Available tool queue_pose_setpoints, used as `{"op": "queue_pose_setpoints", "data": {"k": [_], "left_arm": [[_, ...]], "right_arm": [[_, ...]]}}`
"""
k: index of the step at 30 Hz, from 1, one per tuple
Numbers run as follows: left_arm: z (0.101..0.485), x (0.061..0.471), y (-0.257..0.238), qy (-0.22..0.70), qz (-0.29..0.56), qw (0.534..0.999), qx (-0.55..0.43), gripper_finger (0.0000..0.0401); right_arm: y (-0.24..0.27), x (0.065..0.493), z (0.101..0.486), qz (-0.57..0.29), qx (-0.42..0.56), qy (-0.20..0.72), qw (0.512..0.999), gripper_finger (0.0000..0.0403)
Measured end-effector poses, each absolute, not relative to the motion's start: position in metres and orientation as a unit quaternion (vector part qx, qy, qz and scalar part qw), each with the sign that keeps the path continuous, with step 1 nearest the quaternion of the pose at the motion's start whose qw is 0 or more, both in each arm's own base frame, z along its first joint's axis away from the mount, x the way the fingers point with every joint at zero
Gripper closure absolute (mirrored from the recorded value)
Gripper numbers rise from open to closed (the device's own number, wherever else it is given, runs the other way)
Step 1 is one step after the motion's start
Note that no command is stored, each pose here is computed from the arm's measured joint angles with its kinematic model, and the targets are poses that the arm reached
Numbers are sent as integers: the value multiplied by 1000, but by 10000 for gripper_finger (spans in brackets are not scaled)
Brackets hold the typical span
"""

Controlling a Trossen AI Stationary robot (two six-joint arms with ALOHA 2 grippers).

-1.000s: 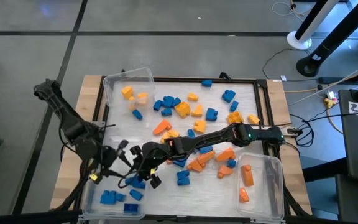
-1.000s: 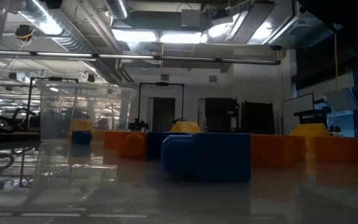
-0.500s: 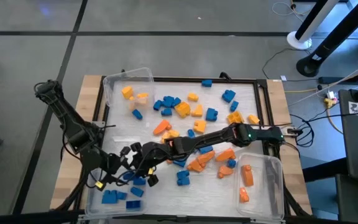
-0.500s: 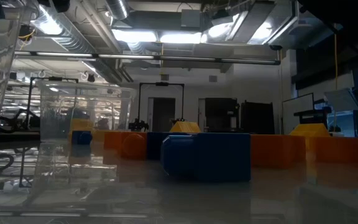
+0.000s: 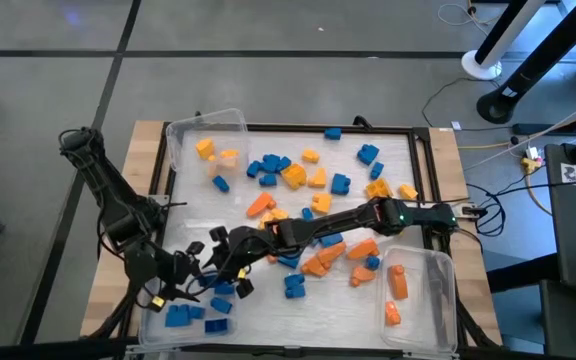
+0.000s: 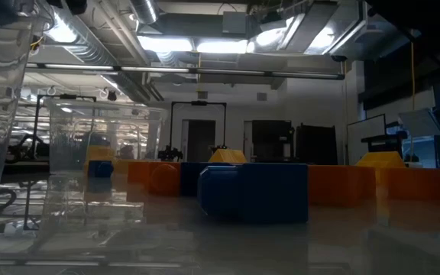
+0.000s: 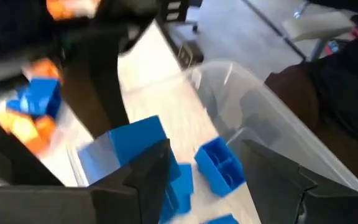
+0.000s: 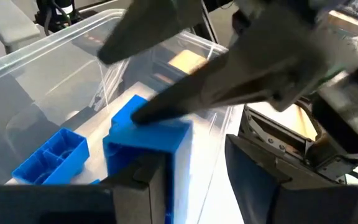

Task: Sort blocks
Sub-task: Put the blue game piece into the bottom left transparent bin

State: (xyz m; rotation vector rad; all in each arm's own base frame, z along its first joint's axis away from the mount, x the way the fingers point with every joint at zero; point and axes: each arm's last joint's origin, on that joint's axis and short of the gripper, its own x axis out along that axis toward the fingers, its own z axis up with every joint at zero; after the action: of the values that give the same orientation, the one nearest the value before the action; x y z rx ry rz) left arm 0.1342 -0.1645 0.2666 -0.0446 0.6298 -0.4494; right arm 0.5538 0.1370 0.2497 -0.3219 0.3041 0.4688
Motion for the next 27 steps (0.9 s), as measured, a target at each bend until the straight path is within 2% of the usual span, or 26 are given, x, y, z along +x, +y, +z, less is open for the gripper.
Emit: {"op": "queue_pose_setpoints", "data": {"k": [6,13,27], "left_arm": [[257,131,-167,354,-193,914,-49,215],[257,120,-175,371,-220,899,-72,215],[274,108,-186,300,-305,903,-51,215]], "right_arm": [[137,555,251,234,-157,140,949,253],[139,555,252,239,-155,132,950,253],[140,553,261,256,-151,128,946,253]]}}
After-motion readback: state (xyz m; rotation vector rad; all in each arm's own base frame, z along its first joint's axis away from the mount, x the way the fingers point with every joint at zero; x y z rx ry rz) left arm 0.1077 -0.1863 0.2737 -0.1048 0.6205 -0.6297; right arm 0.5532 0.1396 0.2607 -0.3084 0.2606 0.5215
